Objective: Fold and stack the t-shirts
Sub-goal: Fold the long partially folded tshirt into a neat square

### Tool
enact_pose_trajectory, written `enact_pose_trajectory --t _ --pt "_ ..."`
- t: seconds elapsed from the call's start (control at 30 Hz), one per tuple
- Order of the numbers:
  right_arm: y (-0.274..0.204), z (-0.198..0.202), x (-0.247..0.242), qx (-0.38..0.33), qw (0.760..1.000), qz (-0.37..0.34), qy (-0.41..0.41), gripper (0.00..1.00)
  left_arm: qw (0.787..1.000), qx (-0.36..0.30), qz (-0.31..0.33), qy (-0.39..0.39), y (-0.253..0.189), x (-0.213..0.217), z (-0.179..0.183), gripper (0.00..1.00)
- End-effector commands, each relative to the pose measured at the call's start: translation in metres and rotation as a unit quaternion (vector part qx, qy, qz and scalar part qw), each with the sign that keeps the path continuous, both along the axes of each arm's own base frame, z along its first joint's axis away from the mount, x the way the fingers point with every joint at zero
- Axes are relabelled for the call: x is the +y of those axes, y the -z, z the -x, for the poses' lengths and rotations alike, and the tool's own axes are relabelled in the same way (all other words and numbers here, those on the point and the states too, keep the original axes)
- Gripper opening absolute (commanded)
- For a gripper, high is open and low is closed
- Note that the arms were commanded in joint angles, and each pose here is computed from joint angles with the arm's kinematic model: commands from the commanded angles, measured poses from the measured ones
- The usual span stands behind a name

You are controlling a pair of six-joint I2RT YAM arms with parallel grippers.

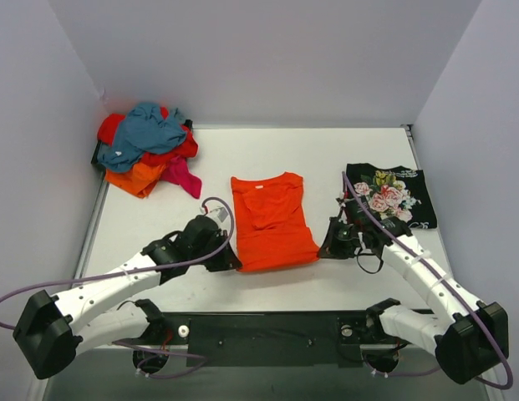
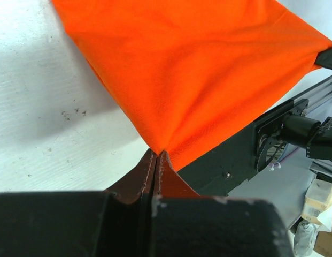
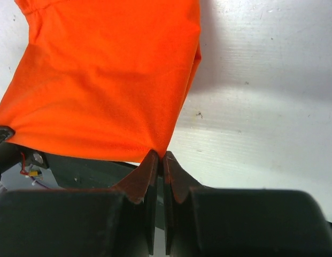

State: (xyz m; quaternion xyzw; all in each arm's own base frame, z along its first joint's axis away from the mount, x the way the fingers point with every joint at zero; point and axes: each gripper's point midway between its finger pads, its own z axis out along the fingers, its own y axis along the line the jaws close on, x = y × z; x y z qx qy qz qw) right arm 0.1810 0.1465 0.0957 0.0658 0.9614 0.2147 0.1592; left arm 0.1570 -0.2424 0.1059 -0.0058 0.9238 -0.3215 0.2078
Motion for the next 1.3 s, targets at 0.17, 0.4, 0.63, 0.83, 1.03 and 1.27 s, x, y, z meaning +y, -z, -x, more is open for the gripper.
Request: enact_pose_trajectory --t 0.17,0.4,0.63,0.83,1.03,1.27 --pt "-0.032 -0.052 -0.003 -0.01 1.0 0.019 0.02 0.0 0.998 -0.046 0.021 -0.04 -0.046 0.0 -0.068 0.0" --pt "-0.047 -0.137 -0.002 -0.013 0.999 0.01 0.04 0.0 0.992 -0.074 0.031 -0.094 -0.065 0.016 -0.163 0.0" --pt "-0.047 -0.211 0.008 -0.012 0.998 -0.003 0.06 0.0 0.988 -0.08 0.031 -0.127 -0.061 0.024 -0.239 0.0" --pt "-0.028 -0.269 0.018 0.0 0.997 -0.028 0.076 0.0 0.985 -0.081 0.037 -0.151 -0.048 0.032 -0.29 0.0" --pt "-0.008 -0.33 0.024 -0.006 0.994 -0.061 0.088 0.0 0.982 -0.08 0.045 -0.168 -0.025 0.033 -0.346 0.0" --pt "0.023 -0.374 0.019 -0.042 0.994 -0.051 0.092 0.76 0.983 -0.092 0.066 -0.143 0.01 0.017 -0.397 0.62"
